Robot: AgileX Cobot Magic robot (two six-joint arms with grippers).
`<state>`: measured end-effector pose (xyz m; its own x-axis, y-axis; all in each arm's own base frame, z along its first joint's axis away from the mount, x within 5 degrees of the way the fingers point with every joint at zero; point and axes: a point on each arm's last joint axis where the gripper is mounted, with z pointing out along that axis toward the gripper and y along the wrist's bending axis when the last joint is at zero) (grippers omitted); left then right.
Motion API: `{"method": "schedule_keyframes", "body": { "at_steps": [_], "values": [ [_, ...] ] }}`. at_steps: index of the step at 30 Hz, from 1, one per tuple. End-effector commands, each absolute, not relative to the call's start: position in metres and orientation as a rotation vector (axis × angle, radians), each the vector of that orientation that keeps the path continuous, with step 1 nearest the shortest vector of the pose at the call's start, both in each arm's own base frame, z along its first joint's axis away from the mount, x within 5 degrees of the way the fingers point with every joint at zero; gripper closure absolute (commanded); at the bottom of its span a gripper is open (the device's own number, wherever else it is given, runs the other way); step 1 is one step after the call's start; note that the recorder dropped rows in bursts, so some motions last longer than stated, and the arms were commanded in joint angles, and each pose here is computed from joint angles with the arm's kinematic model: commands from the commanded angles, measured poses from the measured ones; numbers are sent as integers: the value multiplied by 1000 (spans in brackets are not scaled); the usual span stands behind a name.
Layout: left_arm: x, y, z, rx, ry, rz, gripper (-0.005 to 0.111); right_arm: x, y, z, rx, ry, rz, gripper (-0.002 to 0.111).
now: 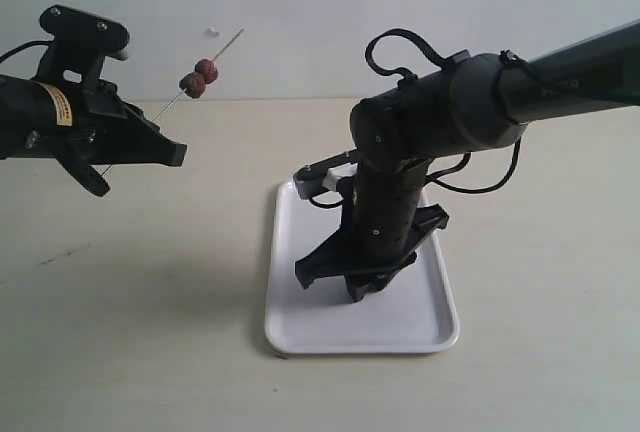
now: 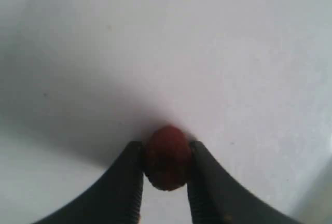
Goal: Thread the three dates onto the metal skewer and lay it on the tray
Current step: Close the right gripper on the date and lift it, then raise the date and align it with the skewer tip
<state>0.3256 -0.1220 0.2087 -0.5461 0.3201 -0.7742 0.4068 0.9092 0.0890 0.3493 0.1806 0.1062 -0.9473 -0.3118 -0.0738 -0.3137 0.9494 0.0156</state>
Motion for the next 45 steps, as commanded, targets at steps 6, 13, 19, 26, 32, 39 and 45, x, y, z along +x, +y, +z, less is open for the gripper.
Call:
{"method": "schedule_keyframes", "body": {
  "at_steps": [6, 13, 19, 26, 32, 39, 45],
  "values": [
    [325, -121, 212, 505, 2170, -139, 107, 342, 178, 85, -527, 3111, 10, 85],
    [324, -120, 210, 506, 2197, -125, 107, 346, 175, 101, -668, 3024, -10, 85],
    [323, -119, 209, 508, 2211, -116, 107, 358, 150, 125, -679, 2959, 35, 85],
    [322, -118, 207, 605, 2213, -56, 107, 375, 106, 152, -632, 2953, 419, 85],
    [318, -120, 201, 724, 2139, -36, 107, 392, 79, 180, -576, 2851, 735, 85],
    [309, -124, 192, 869, 2004, -49, 107, 407, 64, 220, -580, 2620, 1052, 85],
    [297, -130, 185, 1022, 1860, -89, 107, 421, 58, 246, -576, 2505, 1048, 85]
  ]
}}
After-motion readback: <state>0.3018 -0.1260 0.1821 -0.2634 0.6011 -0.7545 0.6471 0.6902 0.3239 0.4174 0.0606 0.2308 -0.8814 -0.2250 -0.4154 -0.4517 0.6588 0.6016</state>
